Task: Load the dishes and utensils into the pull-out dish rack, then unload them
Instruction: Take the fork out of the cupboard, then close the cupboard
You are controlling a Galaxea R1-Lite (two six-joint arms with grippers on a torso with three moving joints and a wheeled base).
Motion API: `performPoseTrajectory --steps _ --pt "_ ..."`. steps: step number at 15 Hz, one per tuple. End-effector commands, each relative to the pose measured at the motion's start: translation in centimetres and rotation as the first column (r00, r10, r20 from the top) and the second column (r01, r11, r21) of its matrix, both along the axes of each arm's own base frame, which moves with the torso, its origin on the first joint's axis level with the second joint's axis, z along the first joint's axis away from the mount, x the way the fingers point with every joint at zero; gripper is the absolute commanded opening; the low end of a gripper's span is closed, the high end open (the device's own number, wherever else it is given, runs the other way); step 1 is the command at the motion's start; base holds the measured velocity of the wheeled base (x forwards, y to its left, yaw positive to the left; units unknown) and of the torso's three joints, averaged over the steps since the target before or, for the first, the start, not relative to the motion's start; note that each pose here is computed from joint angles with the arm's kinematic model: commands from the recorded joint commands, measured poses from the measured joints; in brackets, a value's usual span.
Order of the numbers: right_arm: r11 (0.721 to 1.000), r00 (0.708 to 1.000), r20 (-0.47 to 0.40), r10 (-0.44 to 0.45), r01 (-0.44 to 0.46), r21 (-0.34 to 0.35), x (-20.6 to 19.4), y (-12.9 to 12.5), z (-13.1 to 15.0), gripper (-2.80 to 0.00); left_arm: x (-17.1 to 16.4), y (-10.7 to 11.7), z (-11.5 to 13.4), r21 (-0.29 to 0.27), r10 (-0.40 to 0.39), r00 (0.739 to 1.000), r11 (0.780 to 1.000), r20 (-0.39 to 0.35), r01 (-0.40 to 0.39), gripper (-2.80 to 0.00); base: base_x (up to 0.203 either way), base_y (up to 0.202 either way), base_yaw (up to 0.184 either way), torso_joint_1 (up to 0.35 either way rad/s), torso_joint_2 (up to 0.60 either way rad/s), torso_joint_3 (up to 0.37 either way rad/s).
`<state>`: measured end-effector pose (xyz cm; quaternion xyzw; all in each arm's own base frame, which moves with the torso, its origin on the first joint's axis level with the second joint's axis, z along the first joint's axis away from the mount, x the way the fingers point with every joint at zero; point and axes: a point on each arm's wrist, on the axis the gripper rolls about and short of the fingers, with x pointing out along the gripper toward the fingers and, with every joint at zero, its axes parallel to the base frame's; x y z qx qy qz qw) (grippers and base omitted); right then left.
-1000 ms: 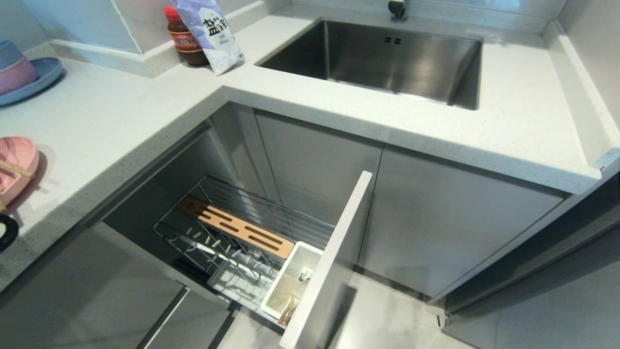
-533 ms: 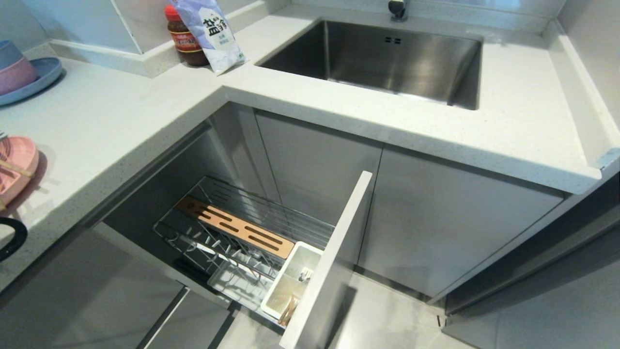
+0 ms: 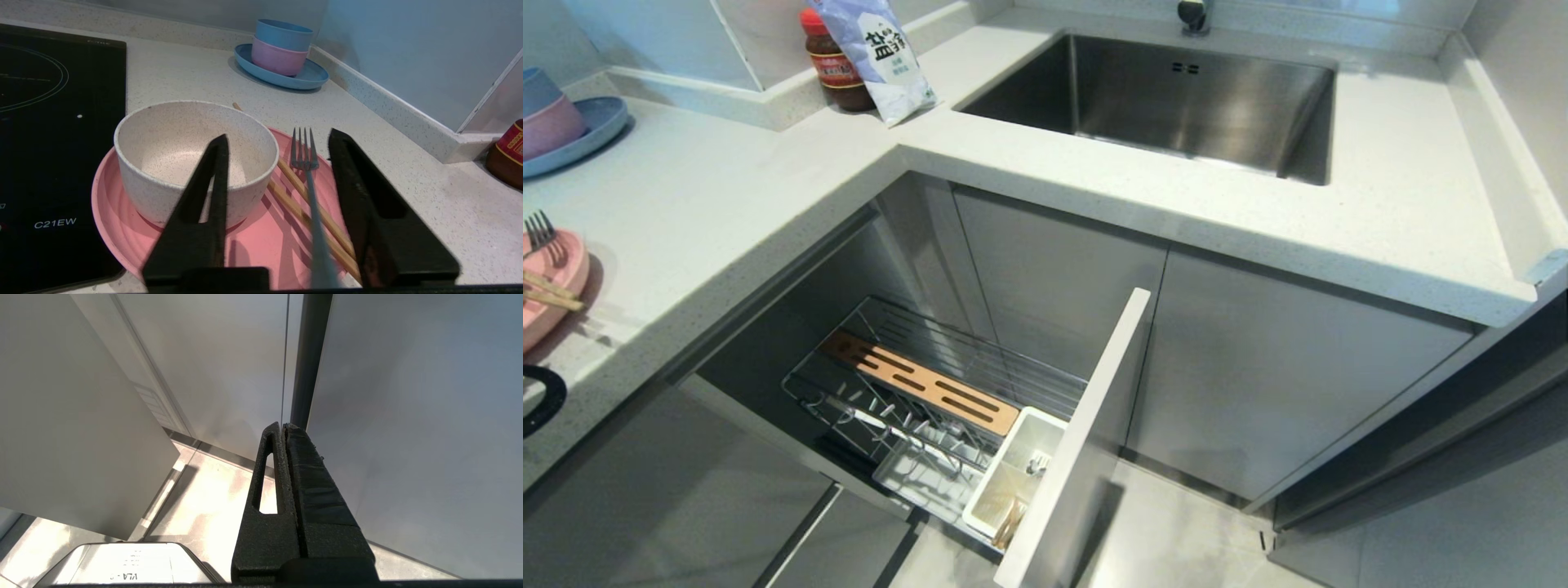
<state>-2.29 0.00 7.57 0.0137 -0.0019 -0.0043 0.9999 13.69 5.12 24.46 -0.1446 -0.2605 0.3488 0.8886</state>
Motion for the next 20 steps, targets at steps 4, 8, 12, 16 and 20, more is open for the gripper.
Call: performPoseTrajectory --steps 4,8,12,16,20 --pt "1.000 1.000 0.001 0.001 -0.001 0.000 0.0 0.0 0.0 -2.80 -0.5 0.0 0.6 0.015 0.012 0.999 1.000 0.032 -0.013 0.00 0.000 0.000 0.000 0.000 0.00 0.000" --pt "1.000 1.000 0.001 0.000 0.000 0.000 0.0 0.0 0.0 -2.80 -1.2 0.2 2.4 0.055 0.041 0.996 0.997 0.084 -0.046 0.00 0.000 0.000 0.000 0.000 0.00 0.000" --pt "1.000 1.000 0.001 0.000 0.000 0.000 0.0 0.0 0.0 -2.80 -2.0 -0.1 6.3 0.145 0.034 0.991 0.988 0.132 -0.053 -2.80 0.000 0.000 0.000 0.000 0.00 0.000" --pt "1.000 1.000 0.001 0.000 0.000 0.000 0.0 0.0 0.0 -2.80 -2.3 -0.4 13.0 0.167 0.018 0.983 0.985 0.181 -0.049 -2.80 0.000 0.000 0.000 0.000 0.00 0.000" --pt "1.000 1.000 0.001 0.000 0.000 0.000 0.0 0.0 0.0 -2.80 -0.5 -2.3 18.9 0.102 -0.089 0.984 0.992 0.156 0.074 -2.80 0.000 0.000 0.000 0.000 0.00 0.000"
